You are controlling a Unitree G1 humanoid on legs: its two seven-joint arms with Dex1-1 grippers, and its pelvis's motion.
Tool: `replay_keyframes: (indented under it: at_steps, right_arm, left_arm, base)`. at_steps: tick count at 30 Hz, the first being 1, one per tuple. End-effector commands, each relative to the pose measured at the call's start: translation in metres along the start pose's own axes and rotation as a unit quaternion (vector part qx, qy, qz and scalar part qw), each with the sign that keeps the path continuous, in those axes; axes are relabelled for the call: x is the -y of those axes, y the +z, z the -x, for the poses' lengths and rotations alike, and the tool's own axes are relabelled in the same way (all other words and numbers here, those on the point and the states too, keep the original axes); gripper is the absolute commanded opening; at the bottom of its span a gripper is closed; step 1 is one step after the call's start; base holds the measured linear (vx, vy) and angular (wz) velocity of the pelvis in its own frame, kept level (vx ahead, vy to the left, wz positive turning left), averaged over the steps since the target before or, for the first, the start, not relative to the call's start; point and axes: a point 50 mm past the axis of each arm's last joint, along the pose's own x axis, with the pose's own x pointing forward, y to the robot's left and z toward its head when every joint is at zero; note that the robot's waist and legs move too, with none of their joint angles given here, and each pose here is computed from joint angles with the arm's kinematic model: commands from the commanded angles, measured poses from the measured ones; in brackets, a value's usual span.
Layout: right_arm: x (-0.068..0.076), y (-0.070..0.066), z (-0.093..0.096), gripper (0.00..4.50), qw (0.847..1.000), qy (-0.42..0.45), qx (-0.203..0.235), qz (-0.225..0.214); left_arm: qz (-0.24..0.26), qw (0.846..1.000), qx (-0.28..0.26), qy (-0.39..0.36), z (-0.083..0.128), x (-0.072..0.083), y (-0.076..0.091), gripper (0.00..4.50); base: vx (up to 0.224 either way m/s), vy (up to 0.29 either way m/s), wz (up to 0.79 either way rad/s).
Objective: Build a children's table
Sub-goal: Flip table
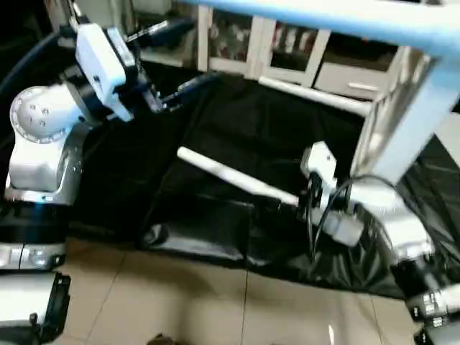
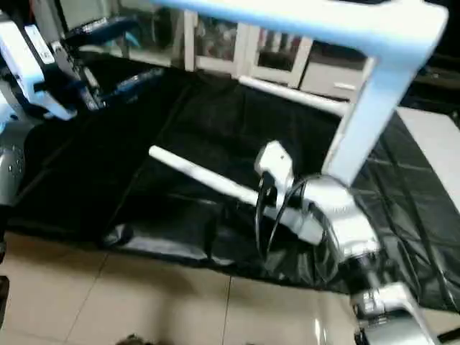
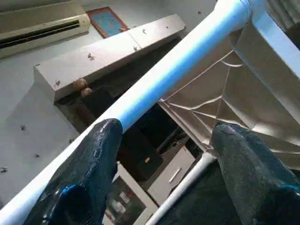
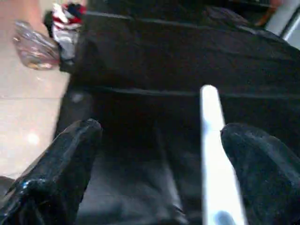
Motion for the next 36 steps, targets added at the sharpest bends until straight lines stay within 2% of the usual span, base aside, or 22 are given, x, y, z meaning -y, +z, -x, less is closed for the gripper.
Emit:
replay_keyframes:
  at_steps: [1,3,4,6,8,9,14,16,17,19,22,24,28,30,32,33,35,36]
  right_arm:
    - [-0.004,0.006,-0.001,4.50,1.000,0.000,0.015,0.013]
    - [-0.008,0.006,-0.003,4.50,1.000,-0.011,0.024,0.016]
    - [-0.011,0.007,-0.004,4.50,0.999,-0.026,0.032,0.018]
    - [-0.016,0.012,-0.006,4.50,0.987,-0.139,0.074,0.016]
    - [-0.017,0.013,-0.005,4.50,0.984,-0.156,0.080,0.012]
    - [-0.017,0.013,-0.003,4.50,0.978,-0.190,0.086,0.004]
    - [-0.023,0.017,0.000,4.50,0.957,-0.265,0.111,-0.029]
    - [-0.020,0.024,-0.001,4.50,0.946,-0.292,0.137,-0.044]
    - [-0.015,0.032,-0.005,4.50,0.930,-0.313,0.176,-0.083]
    - [-0.010,0.043,-0.014,4.50,0.919,-0.309,0.215,-0.117]
    - [-0.006,0.066,-0.035,4.50,0.935,-0.248,0.240,-0.083]
    - [-0.001,0.073,-0.042,4.50,0.937,-0.245,0.240,-0.064]
    - [0.021,0.089,-0.051,4.50,0.920,-0.280,0.264,-0.073]
    - [0.027,0.100,-0.052,4.50,0.911,-0.282,0.291,-0.072]
    - [0.029,0.103,-0.053,4.50,0.910,-0.279,0.299,-0.071]
    - [0.032,0.117,-0.054,4.50,0.906,-0.266,0.324,-0.060]
    - [0.034,0.123,-0.055,4.50,0.904,-0.262,0.333,-0.054]
    - [0.037,0.132,-0.056,4.50,0.901,-0.255,0.348,-0.046]
  left_arm:
    - [0.004,1.000,-0.001,-0.017,-0.007,0.007,-0.001,3.48]
    - [0.004,1.000,0.003,-0.016,-0.009,0.007,0.000,3.48]
    - [-0.005,1.000,0.003,-0.016,-0.012,0.006,0.000,3.68]
    - [-0.071,0.997,0.016,-0.027,-0.028,0.004,0.004,3.85]
    - [-0.079,0.996,0.019,-0.028,-0.030,0.004,0.005,4.12]
    - [-0.102,0.994,0.023,-0.031,-0.034,0.003,0.008,4.23]
    - [-0.170,0.984,0.033,-0.046,-0.052,-0.002,0.013,4.42]
    - [-0.167,0.984,0.043,-0.040,-0.055,-0.005,0.015,4.42]
    - [-0.144,0.987,0.067,-0.019,-0.057,-0.010,0.019,4.42]
    - [-0.101,0.990,0.096,0.007,-0.055,-0.015,0.022,4.42]
    - [-0.066,0.993,0.089,0.041,-0.044,-0.019,0.013,4.42]
    - [-0.060,0.994,0.074,0.048,-0.037,-0.020,0.007,4.42]
    - [-0.049,0.993,0.063,0.091,-0.016,-0.026,0.004,4.42]
    - [-0.043,0.992,0.067,0.103,-0.007,-0.028,0.007,4.42]
    - [-0.040,0.991,0.068,0.107,-0.005,-0.028,0.008,4.42]
    - [-0.037,0.991,0.060,0.114,0.004,-0.030,0.008,4.42]
    - [-0.038,0.991,0.054,0.118,0.008,-0.030,0.007,4.42]
    - [-0.040,0.991,0.044,0.119,0.013,-0.029,0.006,4.42]
  base:
    - [0.000,0.000,0.00]
    - [0.000,0.000,0.00]
    - [0.000,0.000,0.00]
    - [0.000,0.000,0.00]
    - [0.000,0.000,0.00]
    - [0.000,0.000,0.00]
    - [0.000,0.000,0.00]
    - [0.000,0.000,0.00]
    - [0.000,0.000,0.00]
    - [0.000,0.000,0.00]
    - [0.000,0.000,0.00]
    - [0.000,0.000,0.00]
    - [0.000,0.000,0.00]
    - [0.000,0.000,0.00]
    - [0.000,0.000,0.00]
    - [0.000,0.000,0.00]
    - [0.000,0.000,0.00]
    - [0.000,0.000,0.00]
